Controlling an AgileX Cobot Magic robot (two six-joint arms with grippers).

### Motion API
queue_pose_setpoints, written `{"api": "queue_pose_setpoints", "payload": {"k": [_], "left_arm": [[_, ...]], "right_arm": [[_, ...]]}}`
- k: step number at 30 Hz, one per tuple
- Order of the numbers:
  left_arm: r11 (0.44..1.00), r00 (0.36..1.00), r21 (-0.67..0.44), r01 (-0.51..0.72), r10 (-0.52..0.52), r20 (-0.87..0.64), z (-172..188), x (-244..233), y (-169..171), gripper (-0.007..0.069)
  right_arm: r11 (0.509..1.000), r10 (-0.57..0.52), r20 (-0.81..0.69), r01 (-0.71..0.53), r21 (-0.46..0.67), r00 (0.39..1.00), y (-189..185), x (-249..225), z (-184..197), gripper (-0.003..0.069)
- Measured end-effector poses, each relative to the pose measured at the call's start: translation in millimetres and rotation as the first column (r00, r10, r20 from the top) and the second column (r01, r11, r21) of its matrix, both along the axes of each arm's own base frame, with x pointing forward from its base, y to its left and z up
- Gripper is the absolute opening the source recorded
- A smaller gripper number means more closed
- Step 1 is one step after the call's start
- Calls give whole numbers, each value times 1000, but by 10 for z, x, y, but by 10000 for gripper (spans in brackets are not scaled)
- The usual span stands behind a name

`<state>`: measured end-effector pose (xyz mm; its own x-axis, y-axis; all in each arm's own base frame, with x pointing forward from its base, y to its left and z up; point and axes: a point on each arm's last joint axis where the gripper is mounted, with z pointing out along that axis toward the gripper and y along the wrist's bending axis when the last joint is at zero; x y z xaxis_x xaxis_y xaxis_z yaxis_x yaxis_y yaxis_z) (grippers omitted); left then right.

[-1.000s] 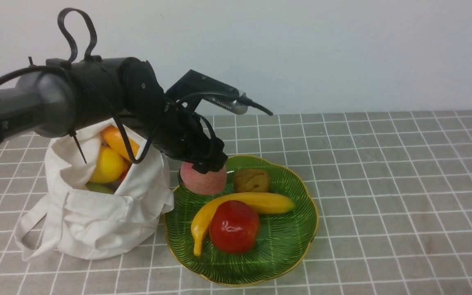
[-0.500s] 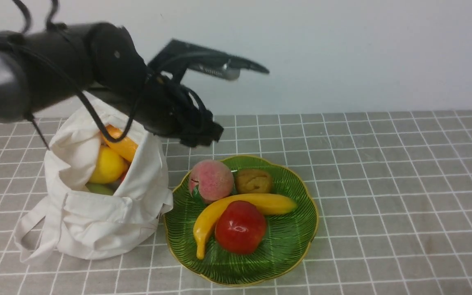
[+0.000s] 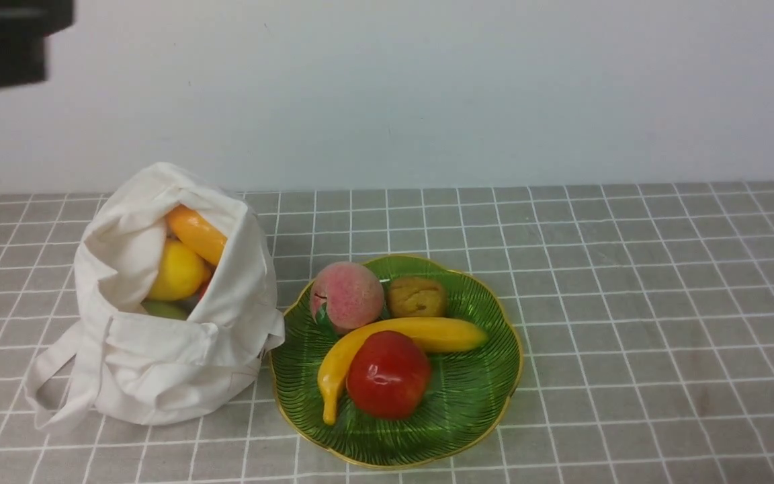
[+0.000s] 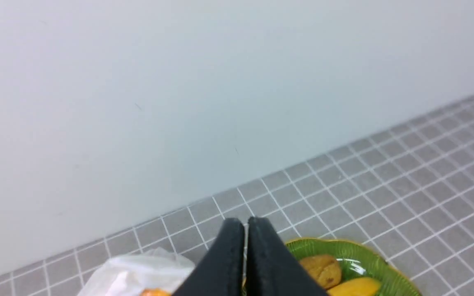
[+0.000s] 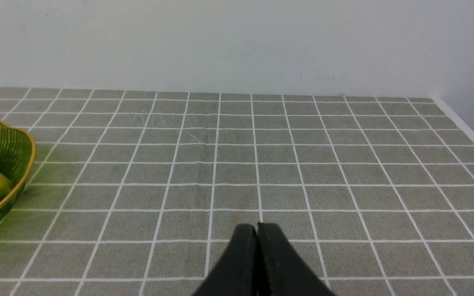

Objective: Take the fruit out of the bag on the grey coffee tablecloth and place them on the plate.

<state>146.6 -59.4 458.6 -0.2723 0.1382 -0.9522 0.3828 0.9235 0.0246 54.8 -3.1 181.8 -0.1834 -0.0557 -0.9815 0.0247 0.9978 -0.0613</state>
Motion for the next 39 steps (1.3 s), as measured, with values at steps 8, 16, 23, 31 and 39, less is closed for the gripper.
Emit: {"api": "queue_pose_setpoints", "payload": {"k": [8, 16, 23, 31, 39], "left_arm": [[989, 998, -146, -27, 34, 46, -784, -724, 294, -8], [969, 983, -246, -6, 51, 178, -1270, -1065, 432, -8], [969, 982, -245, -7, 54, 183, -1433, -1154, 470, -8], [979, 979, -203, -20, 60, 194, -1444, -1156, 481, -8], [978, 959, -62, -197, 206, 193, -1945, -1135, 533, -8]], "right_arm": [[1000, 0, 0, 0, 0, 1000, 0, 0, 0, -15], [1000, 0, 0, 0, 0, 1000, 0, 0, 0, -15], [1000, 0, 0, 0, 0, 1000, 0, 0, 0, -15], [1000, 0, 0, 0, 0, 1000, 0, 0, 0, -15], [1000, 0, 0, 0, 0, 1000, 0, 0, 0, -15]]}}
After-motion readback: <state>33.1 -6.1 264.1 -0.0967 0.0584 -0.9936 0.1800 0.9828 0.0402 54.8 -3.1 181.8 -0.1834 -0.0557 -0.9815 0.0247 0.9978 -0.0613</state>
